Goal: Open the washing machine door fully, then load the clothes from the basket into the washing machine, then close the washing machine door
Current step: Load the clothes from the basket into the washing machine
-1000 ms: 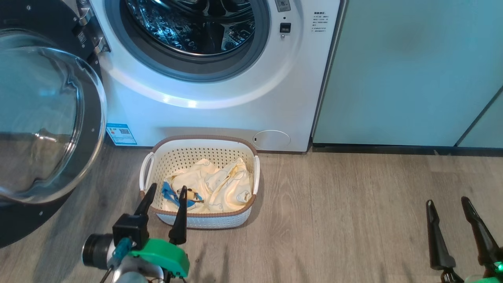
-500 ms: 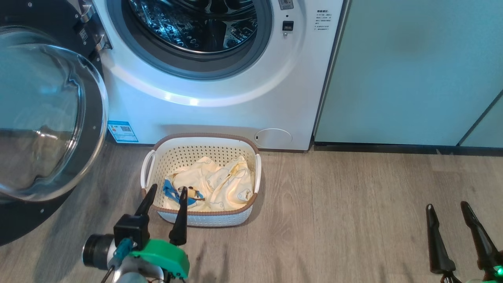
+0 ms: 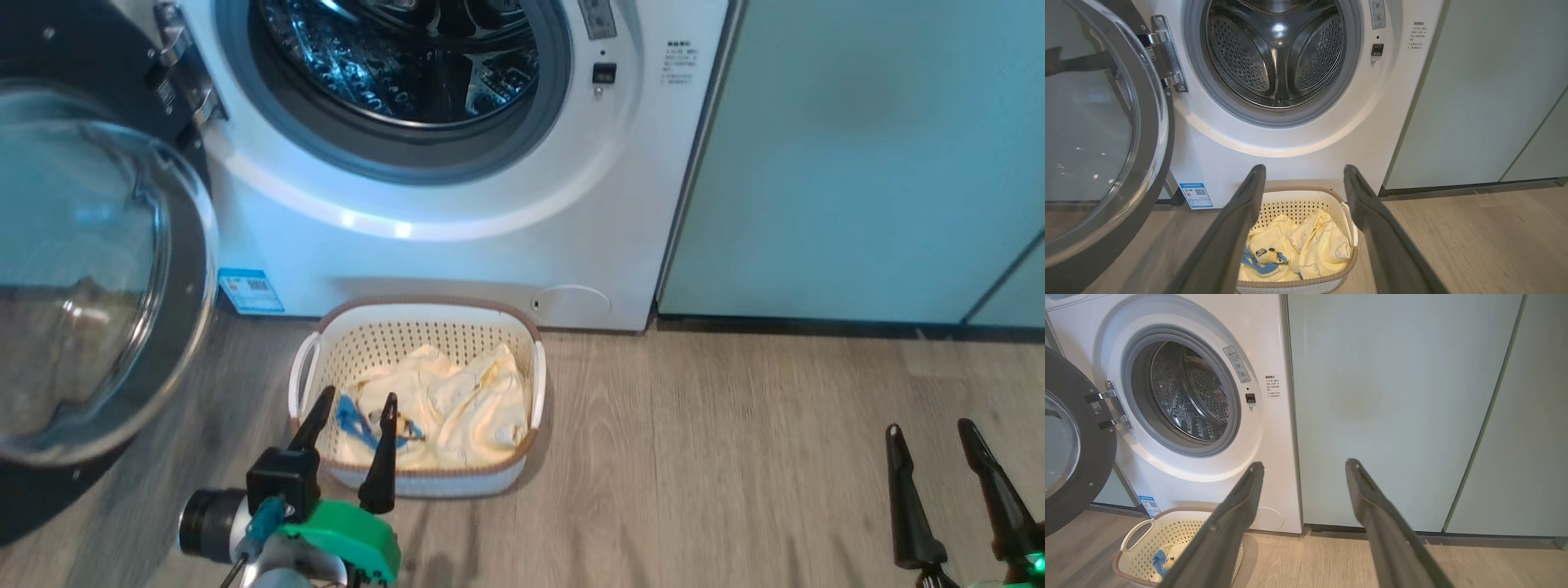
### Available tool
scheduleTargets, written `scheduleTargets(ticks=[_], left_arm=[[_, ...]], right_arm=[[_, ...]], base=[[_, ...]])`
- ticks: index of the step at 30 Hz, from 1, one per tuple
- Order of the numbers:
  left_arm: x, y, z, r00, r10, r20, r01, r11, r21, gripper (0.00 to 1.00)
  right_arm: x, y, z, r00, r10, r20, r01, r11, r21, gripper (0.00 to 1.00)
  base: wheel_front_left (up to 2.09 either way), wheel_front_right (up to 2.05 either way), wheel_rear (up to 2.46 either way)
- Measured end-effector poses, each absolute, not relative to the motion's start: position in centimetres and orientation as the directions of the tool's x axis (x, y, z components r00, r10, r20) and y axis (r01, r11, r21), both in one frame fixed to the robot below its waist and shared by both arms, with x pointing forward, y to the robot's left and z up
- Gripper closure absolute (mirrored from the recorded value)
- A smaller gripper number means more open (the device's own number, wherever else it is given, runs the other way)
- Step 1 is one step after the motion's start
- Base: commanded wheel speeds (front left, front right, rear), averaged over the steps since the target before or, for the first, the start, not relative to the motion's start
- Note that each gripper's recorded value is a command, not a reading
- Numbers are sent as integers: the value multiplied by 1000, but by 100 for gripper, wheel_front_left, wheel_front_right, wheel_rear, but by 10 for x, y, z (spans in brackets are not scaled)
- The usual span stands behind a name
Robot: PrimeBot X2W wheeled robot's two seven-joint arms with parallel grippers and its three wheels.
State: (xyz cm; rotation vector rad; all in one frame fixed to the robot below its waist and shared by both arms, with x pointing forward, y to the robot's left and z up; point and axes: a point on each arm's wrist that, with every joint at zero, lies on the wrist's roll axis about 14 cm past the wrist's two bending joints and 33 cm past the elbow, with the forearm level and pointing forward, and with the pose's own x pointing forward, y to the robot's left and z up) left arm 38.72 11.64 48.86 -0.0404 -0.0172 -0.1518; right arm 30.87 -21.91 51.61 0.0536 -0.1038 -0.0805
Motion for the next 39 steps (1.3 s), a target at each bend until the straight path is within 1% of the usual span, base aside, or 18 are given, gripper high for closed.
scheduleTargets(ticks=[7, 13, 32, 39], left_arm=[[389, 117, 492, 988, -152, 31, 153, 987, -38, 0], [390, 118, 490, 988, -153, 28, 153, 988, -32, 0], [390, 115, 481, 987, -158, 1, 158, 987, -26, 0], [393, 117, 469, 988, -151, -43, 149, 988, -37, 0]], right_arm=[[311, -218, 514, 992, -80, 94, 75, 996, 57, 0], [312, -218, 513, 993, -78, 92, 73, 996, 58, 0], [315, -218, 507, 994, -79, 69, 75, 996, 56, 0], [321, -217, 501, 996, -72, 47, 69, 996, 53, 0]], base=[[171, -171, 0], [82, -82, 0], [3, -3, 0], [0, 0, 0]])
